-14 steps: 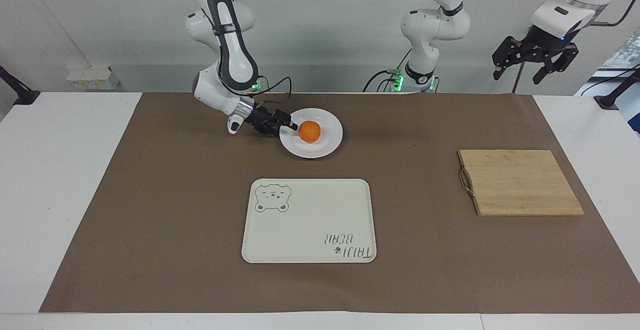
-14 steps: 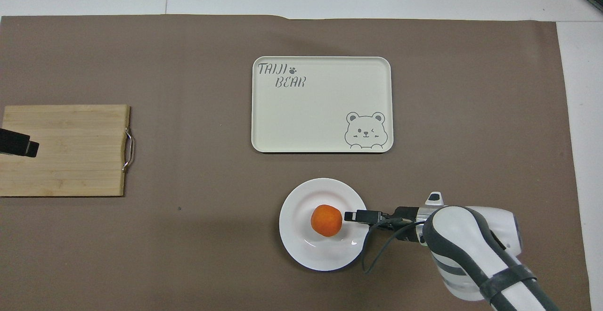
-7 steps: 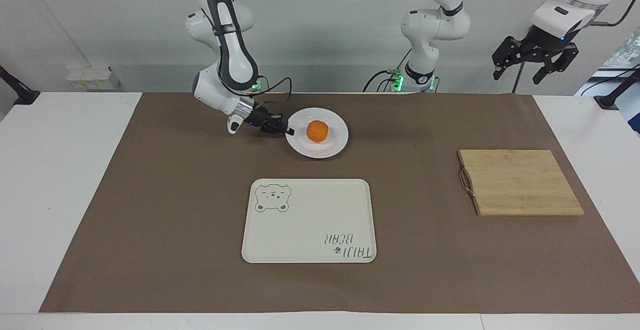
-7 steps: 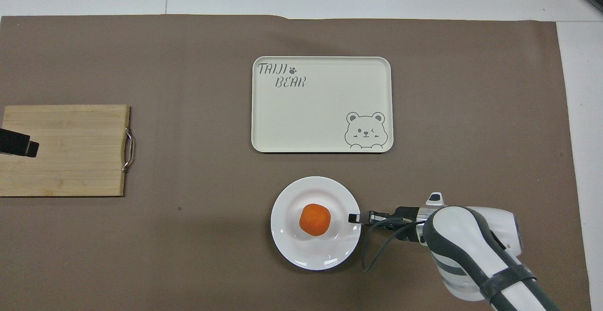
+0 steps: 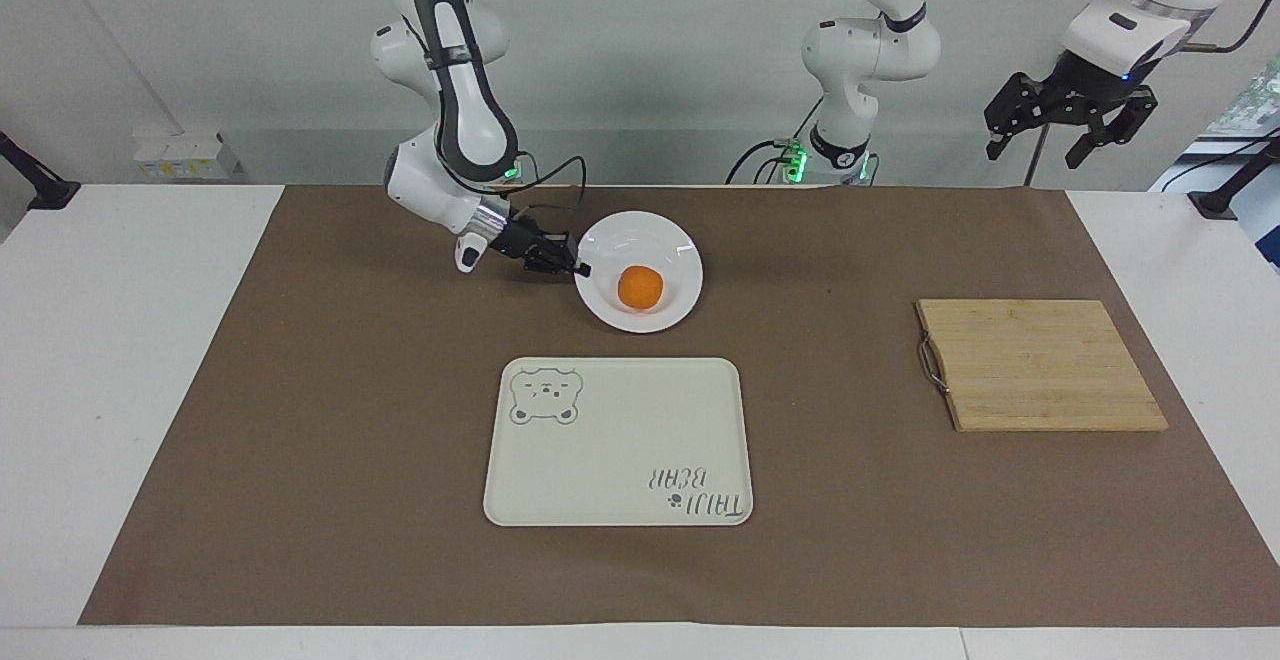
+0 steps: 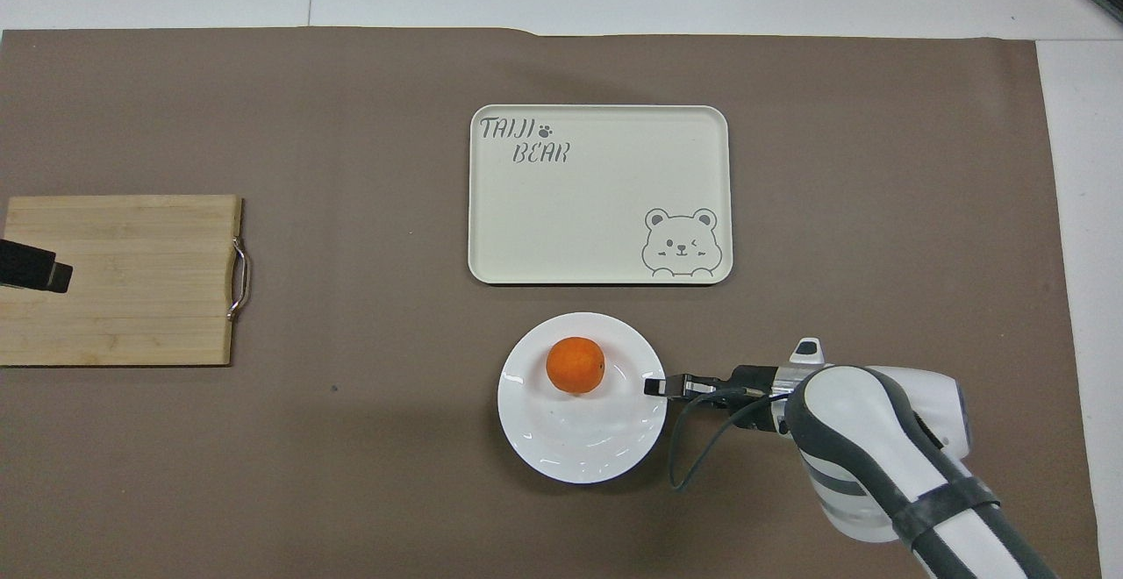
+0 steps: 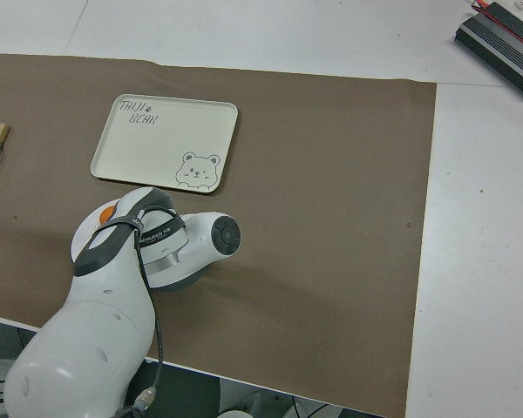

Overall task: Place orange and plate with both arms
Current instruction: 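Slide the plate with the right gripper farther from the robot onto the tray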

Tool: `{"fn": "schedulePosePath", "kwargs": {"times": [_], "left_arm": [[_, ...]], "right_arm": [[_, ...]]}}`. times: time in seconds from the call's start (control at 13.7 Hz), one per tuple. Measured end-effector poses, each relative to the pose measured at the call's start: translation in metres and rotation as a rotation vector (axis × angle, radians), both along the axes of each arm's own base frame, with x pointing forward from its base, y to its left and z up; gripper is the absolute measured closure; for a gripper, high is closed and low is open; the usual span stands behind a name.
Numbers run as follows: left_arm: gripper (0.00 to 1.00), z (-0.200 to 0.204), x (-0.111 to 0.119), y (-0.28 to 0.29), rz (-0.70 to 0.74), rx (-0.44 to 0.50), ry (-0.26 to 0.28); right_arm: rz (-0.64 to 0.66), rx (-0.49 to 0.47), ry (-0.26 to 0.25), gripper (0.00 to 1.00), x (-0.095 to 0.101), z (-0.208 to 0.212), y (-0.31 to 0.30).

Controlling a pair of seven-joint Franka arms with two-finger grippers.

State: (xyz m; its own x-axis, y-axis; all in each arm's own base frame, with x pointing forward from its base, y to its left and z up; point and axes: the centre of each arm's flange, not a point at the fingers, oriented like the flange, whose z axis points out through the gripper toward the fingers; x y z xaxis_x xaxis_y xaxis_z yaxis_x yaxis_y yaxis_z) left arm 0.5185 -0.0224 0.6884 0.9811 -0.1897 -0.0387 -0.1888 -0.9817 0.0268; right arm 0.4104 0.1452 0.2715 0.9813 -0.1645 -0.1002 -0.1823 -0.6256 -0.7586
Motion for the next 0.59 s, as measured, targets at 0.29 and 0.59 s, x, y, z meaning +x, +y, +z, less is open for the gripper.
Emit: {"fn": "schedulePosePath", "kwargs": {"times": [0.29, 0.59], "left_arm": [[0.0, 0.0, 0.0, 0.0, 0.0, 0.0, 0.0], [0.0, 0.0, 0.0, 0.0, 0.0, 0.0, 0.0]], "right_arm": [[0.049, -0.006, -0.086, 0.95, 0.022, 0.004, 0.004], [0.046, 0.016, -0.153, 0.95, 0.045, 0.03, 0.007]]}}
